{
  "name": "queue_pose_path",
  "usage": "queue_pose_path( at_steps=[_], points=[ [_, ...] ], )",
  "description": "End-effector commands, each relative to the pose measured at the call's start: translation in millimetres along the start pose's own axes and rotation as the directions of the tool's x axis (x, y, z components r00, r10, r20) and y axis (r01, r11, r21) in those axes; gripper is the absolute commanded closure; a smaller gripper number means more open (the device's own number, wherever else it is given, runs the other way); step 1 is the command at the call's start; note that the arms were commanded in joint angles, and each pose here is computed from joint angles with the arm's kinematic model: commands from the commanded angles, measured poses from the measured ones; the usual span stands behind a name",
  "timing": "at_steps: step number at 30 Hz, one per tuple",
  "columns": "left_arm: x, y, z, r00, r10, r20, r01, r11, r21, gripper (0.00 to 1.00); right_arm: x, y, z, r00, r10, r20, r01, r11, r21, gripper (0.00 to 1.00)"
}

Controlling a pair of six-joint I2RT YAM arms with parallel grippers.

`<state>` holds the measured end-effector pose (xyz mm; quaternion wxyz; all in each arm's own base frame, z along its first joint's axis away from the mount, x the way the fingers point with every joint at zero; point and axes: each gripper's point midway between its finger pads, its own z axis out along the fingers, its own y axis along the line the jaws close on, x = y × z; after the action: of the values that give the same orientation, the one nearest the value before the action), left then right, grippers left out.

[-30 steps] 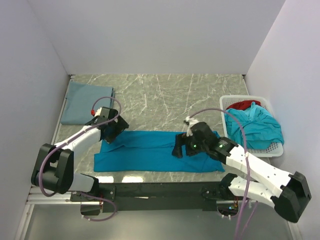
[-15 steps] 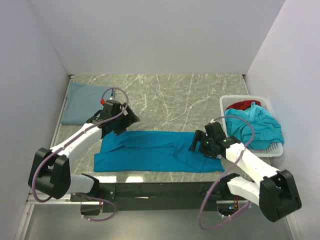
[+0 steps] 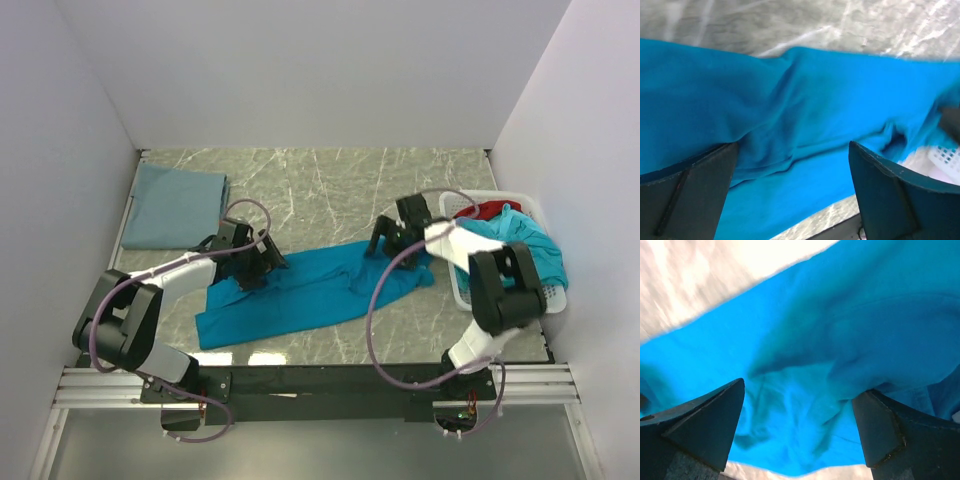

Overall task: Fold and stack the t-shirts
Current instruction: Fold the tshirt

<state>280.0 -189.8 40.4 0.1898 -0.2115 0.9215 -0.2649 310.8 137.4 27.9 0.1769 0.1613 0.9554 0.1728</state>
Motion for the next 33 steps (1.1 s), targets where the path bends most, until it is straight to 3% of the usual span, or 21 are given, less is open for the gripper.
queue_pose_path(
  at_steps=[1, 6, 10, 17, 24, 29, 33],
  points=[
    [14.1, 11.3, 12.9, 0.998, 0.0, -0.063, -0.002, 1.0, -0.029, 0.01, -29.0, 6.9, 34.9, 0.997, -0.068, -0.027, 0.069, 0.998, 0.013, 0.07],
    [-3.5, -13.6, 17.5, 0.999, -0.007, -0.047, 0.008, 1.0, 0.002, 0.01, -73.2, 34.7, 57.4, 0.989, -0.139, -0.054, 0.138, 0.99, -0.005, 0.07],
    [-26.7, -39.9, 27.3, 1.0, 0.015, -0.023, -0.014, 0.999, 0.032, 0.01, -128.3, 83.6, 74.1, 0.977, -0.21, -0.023, 0.207, 0.973, -0.104, 0.07],
    [-29.6, -60.9, 47.1, 0.997, -0.023, -0.079, 0.029, 0.996, 0.088, 0.06, -147.3, 107.4, 103.0, 0.967, -0.228, -0.114, 0.211, 0.966, -0.149, 0.07],
    [15.1, -55.6, 31.5, 0.992, -0.059, -0.111, 0.065, 0.997, 0.051, 0.06, -145.4, 132.3, 107.1, 0.966, -0.238, -0.104, 0.204, 0.942, -0.266, 0.07],
    [82.9, -49.7, 21.9, 0.978, -0.029, -0.207, 0.035, 0.999, 0.023, 0.04, -146.6, 158.7, 109.3, 0.953, -0.293, -0.08, 0.258, 0.92, -0.295, 0.07],
    [114.4, -66.2, 3.5, 0.978, -0.023, -0.206, 0.039, 0.997, 0.071, 0.04, -149.7, 174.6, 103.1, 0.947, -0.318, -0.041, 0.288, 0.902, -0.321, 0.07]
  ],
)
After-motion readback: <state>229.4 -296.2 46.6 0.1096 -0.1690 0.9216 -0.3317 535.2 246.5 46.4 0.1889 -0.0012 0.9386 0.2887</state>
